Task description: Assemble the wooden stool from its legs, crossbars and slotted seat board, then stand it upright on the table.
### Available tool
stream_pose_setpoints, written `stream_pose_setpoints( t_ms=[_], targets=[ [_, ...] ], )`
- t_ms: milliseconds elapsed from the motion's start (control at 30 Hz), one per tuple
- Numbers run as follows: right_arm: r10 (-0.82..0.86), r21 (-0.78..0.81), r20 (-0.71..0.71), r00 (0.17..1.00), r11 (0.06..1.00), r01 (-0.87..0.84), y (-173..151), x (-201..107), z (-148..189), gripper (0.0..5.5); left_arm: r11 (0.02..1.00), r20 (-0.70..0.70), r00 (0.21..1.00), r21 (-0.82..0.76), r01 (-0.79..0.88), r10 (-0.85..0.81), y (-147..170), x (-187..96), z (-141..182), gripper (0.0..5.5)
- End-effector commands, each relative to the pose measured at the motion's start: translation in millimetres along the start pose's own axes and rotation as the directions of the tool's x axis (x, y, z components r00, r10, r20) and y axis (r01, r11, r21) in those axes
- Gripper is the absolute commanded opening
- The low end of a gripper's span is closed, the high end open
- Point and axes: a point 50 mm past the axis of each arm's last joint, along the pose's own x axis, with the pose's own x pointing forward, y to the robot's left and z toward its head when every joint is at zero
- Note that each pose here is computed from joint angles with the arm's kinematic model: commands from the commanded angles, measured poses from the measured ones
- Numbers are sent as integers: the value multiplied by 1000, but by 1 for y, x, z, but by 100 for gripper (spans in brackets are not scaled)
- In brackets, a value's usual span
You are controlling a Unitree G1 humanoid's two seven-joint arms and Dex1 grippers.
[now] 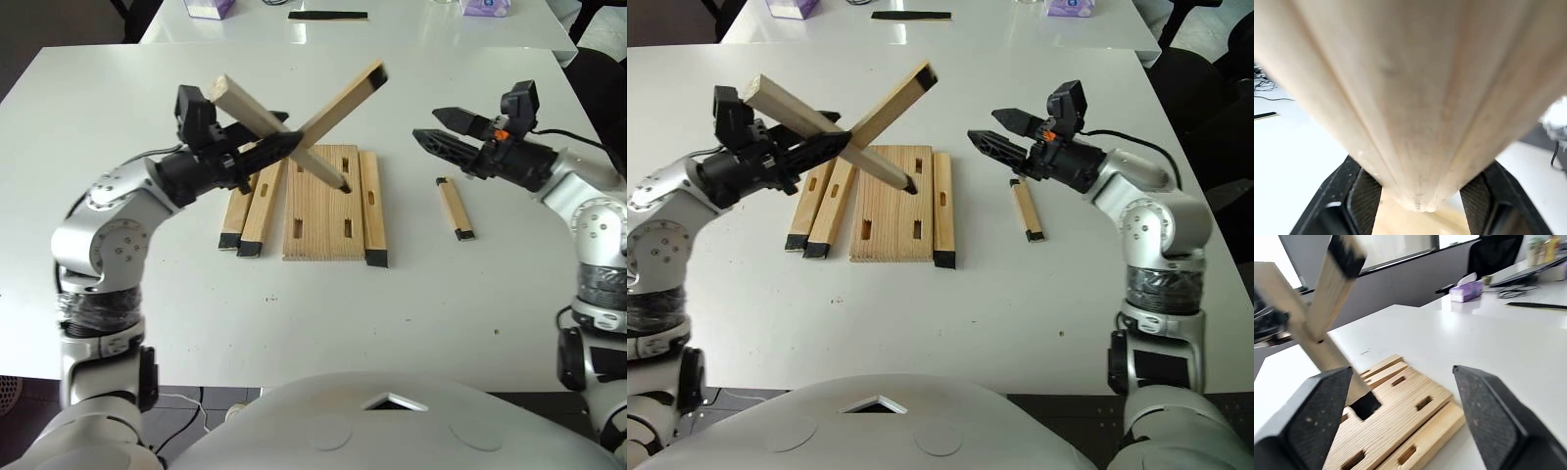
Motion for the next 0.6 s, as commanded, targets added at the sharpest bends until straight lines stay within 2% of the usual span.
stream_pose_setpoints(
  t_ms=[33, 200, 300, 600],
  targets=[
    [-221, -16, 73, 973, 975, 223, -21, 17, 8, 377, 991, -87, 995, 123, 49, -39, 10, -19, 7, 209],
    [-412, 34, 128, 902, 911, 411, -41, 28, 8, 377, 973, -134, 982, 166, 158, -137, 10, -25, 15, 209],
    [-432, 46, 134, 892, 902, 429, -41, 27, 1, 377, 962, -145, 970, 166, 216, -193, 10, -23, 20, 209],
    [-478, 74, 143, 867, 879, 472, -46, 20, -16, 377, 939, -265, 922, 120, 321, -281, 14, -22, 8, 209]
  ],
)
